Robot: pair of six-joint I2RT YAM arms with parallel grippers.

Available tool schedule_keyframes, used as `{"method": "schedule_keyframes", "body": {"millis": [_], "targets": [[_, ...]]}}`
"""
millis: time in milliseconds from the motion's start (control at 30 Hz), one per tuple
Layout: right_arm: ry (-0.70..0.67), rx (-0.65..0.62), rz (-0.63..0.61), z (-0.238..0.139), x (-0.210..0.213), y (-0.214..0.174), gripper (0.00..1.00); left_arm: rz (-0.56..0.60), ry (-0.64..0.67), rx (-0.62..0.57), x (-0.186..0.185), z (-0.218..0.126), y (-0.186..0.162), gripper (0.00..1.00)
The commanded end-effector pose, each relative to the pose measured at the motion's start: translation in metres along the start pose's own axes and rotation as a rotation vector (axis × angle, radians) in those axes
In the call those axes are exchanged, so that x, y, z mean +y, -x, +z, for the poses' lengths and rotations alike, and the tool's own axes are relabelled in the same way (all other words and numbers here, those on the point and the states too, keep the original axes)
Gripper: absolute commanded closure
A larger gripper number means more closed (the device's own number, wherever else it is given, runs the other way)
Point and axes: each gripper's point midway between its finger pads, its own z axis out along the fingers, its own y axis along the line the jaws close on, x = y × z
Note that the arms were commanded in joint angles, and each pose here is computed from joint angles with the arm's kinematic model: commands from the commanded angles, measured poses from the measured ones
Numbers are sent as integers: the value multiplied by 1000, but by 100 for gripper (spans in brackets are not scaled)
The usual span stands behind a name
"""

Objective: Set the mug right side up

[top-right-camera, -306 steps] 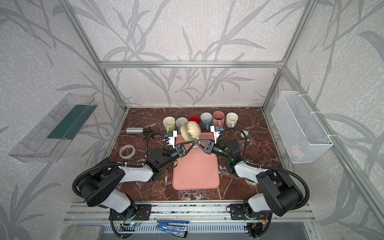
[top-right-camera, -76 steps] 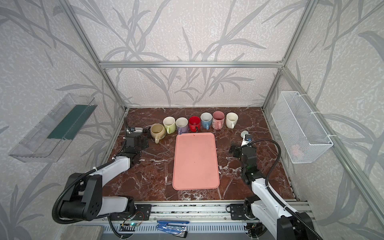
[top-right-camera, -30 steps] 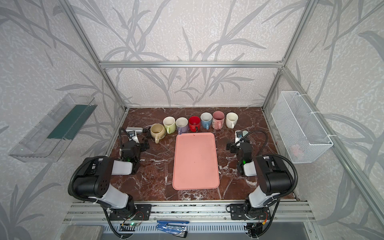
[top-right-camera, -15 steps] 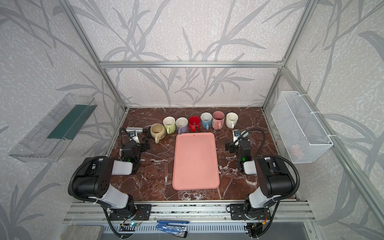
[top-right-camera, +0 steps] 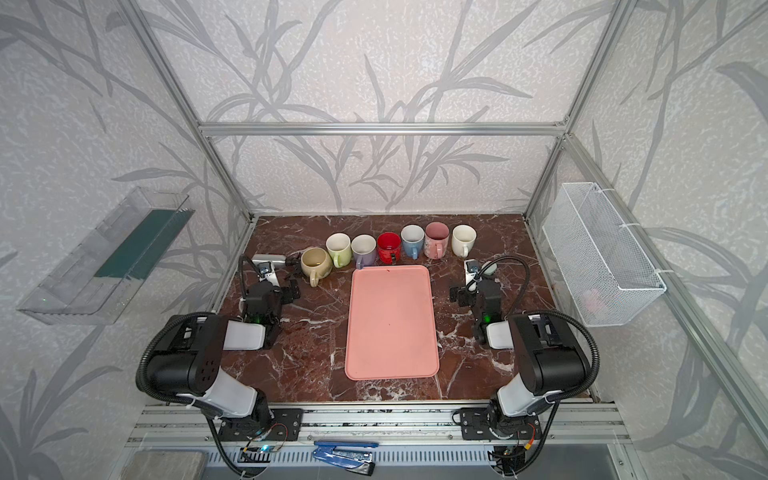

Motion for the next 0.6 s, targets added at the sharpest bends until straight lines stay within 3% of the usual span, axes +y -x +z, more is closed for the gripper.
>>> {"method": "schedule_keyframes", "body": {"millis": [0,567], "targets": [[4,-27,-7,-1,1,5,1,-2,-2,-21,-1,2,8,1],[5,-26,-6,-1,2,5,1,0,0,-21,-1,1,8,1]]}}
